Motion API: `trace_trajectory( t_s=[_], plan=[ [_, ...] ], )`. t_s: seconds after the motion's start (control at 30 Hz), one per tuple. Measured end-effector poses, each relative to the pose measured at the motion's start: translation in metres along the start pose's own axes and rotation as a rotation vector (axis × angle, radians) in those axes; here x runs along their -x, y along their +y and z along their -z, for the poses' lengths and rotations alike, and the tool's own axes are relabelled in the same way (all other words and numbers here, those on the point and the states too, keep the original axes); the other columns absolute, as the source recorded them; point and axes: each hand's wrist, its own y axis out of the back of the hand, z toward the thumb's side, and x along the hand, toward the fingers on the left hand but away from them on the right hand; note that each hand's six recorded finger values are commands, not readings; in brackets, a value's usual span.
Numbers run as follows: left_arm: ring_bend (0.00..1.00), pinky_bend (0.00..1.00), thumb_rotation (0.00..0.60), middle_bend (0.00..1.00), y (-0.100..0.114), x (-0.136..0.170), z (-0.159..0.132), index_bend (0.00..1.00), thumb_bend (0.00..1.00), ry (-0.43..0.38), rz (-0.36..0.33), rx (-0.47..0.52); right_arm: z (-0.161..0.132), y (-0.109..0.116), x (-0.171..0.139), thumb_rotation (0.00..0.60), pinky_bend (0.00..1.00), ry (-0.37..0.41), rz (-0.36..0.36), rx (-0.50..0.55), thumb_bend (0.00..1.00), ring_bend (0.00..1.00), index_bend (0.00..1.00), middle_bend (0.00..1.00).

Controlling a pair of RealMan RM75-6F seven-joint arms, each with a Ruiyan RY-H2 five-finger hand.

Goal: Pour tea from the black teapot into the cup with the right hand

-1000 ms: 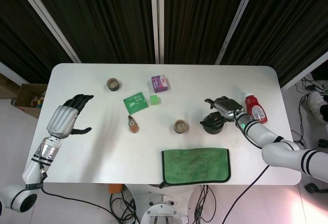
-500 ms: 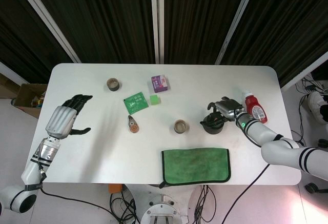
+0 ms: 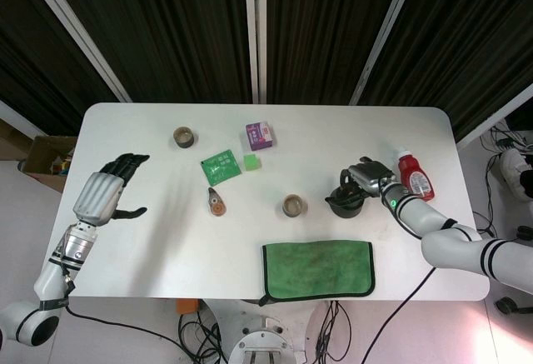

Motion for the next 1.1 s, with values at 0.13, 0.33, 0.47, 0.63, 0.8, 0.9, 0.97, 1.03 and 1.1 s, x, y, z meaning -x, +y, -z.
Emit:
trace_trajectory(
  t_s=[0.13, 0.33, 0.47, 0.63, 0.8, 0.9, 0.97, 1.03, 1.1],
  plan=[
    [0.11, 0.27, 0.600, 0.14, 0.000, 0.000, 0.000, 0.12, 0.00, 0.000, 0.001, -0.002, 0.001, -0.004, 0.001, 0.199, 0.00, -0.005, -0.018, 0.000, 0.13, 0.32, 0.41, 0.48],
    [0.11, 0.27, 0.600, 0.14, 0.000, 0.000, 0.001, 0.12, 0.00, 0.003, 0.001, -0.001, 0.003, -0.005, 0.000, 0.198, 0.00, -0.012, -0.032, -0.006, 0.14, 0.36, 0.46, 0.51],
    [0.11, 0.27, 0.600, 0.14, -0.001, 0.000, 0.001, 0.12, 0.00, 0.002, 0.003, 0.000, 0.003, -0.007, 0.000, 0.197, 0.00, -0.013, -0.042, -0.010, 0.15, 0.37, 0.46, 0.51],
    [0.11, 0.27, 0.600, 0.14, 0.000, 0.000, 0.001, 0.12, 0.00, 0.003, 0.000, 0.000, 0.002, -0.012, 0.003, 0.200, 0.00, -0.013, -0.057, -0.010, 0.15, 0.38, 0.47, 0.52],
    [0.11, 0.27, 0.600, 0.14, 0.001, 0.000, 0.001, 0.12, 0.00, 0.004, -0.001, 0.000, 0.001, -0.015, 0.007, 0.199, 0.00, -0.017, -0.073, 0.008, 0.15, 0.40, 0.50, 0.53],
    [0.11, 0.27, 0.600, 0.14, 0.000, 0.001, 0.002, 0.12, 0.00, 0.006, 0.001, 0.000, 0.000, -0.017, 0.010, 0.199, 0.00, -0.016, -0.086, 0.014, 0.15, 0.41, 0.51, 0.54],
    [0.11, 0.27, 0.600, 0.14, 0.000, 0.001, 0.003, 0.12, 0.00, 0.008, 0.001, 0.000, -0.001, -0.018, 0.012, 0.199, 0.00, -0.014, -0.087, 0.012, 0.16, 0.41, 0.51, 0.54],
    [0.11, 0.27, 0.600, 0.14, 0.001, 0.001, 0.004, 0.12, 0.00, 0.009, 0.000, 0.001, -0.002, -0.018, 0.014, 0.199, 0.00, -0.012, -0.085, 0.014, 0.16, 0.41, 0.52, 0.55],
    [0.11, 0.27, 0.600, 0.14, 0.001, 0.002, 0.004, 0.12, 0.00, 0.010, -0.002, 0.002, -0.003, -0.016, 0.014, 0.198, 0.00, -0.009, -0.078, 0.016, 0.16, 0.42, 0.53, 0.56]
  ],
)
